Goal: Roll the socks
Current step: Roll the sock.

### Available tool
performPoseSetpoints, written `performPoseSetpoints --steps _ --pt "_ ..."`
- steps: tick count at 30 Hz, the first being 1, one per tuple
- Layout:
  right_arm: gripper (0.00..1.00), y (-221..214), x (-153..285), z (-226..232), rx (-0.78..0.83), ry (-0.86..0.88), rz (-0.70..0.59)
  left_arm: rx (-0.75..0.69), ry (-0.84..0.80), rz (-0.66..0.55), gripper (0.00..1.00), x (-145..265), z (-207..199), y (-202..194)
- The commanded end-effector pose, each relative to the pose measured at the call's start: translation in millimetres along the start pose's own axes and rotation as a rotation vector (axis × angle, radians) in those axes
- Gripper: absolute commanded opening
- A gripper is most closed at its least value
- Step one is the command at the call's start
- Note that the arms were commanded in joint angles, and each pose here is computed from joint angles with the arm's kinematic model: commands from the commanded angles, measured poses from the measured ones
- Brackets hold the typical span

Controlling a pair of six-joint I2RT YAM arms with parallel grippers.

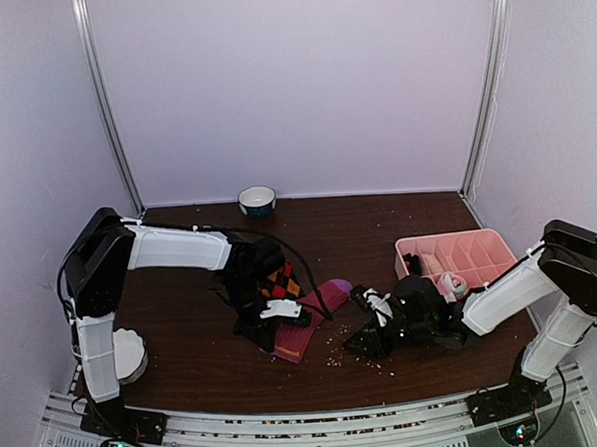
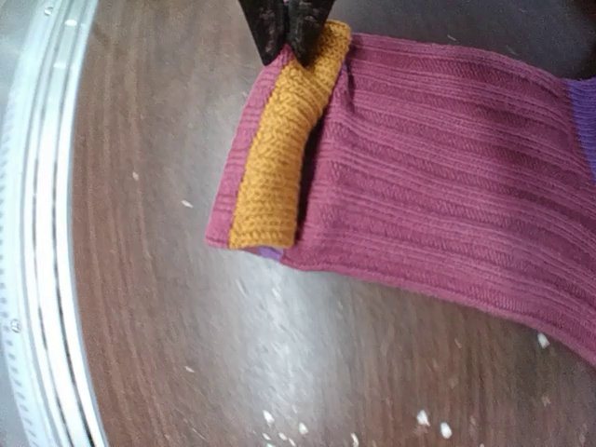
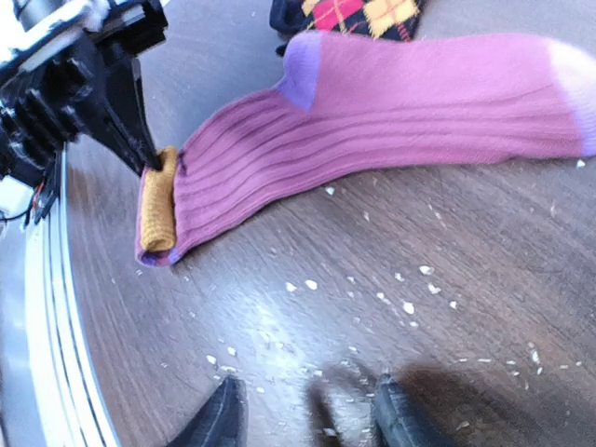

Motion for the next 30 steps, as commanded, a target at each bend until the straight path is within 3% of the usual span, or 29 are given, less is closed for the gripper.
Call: performPoseSetpoints --steps 1,7,10,12,14,17,22,25,30 --pt "0.97 10.6 10.4 9.3 0.146 -0.137 -0.137 0.070 -0.153 -0.039 0.00 5.8 -29.5 -2.6" --pt "1.00 22.4 60.8 5.4 0.171 -0.391 -0.449 0.132 -0.287 -0.075 0.00 -0.9 -23.8 5.4" --pt "1.00 24.7 90.0 -6.3 -0.016 -0.431 -0.674 0.154 -0.302 -0.053 0.00 -9.8 -13.0 5.7" --pt "0.99 19.2 101.7 -10.8 -0.099 -0.360 -0.737 0.177 -0.294 -0.031 0.00 -14.3 -4.6 5.7" --pt "0.99 15.2 102.2 -2.5 0.002 -0.277 -0.696 0.199 -0.301 -0.010 0.00 -20.1 1.5 5.0" --pt "1.00 5.3 92.4 12.2 0.192 -0.347 -0.567 0.224 -0.320 0.019 0.00 -29.6 7.5 3.2" --pt "0.90 -36.2 76.9 47.4 0.556 -0.255 -0.427 0.271 -0.350 0.041 0.00 -37.1 16.3 4.3" --pt "0.88 -54.5 66.0 66.7 0.688 -0.152 -0.374 0.293 -0.343 0.049 0.00 -39.2 19.8 4.4" --pt "0.79 -68.6 19.1 95.7 0.910 -0.155 -0.243 0.325 -0.322 0.072 0.00 -42.4 25.1 2.9"
Point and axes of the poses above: each gripper's point midway between its finger pads, its own x axis back along the fingers, its own z axis along the line the jaws close on, y = z × x, the point moved 8 cm from there along x, back along the fingers, and after that the axes turned 15 degrees about -x, right-handed, at the moved point
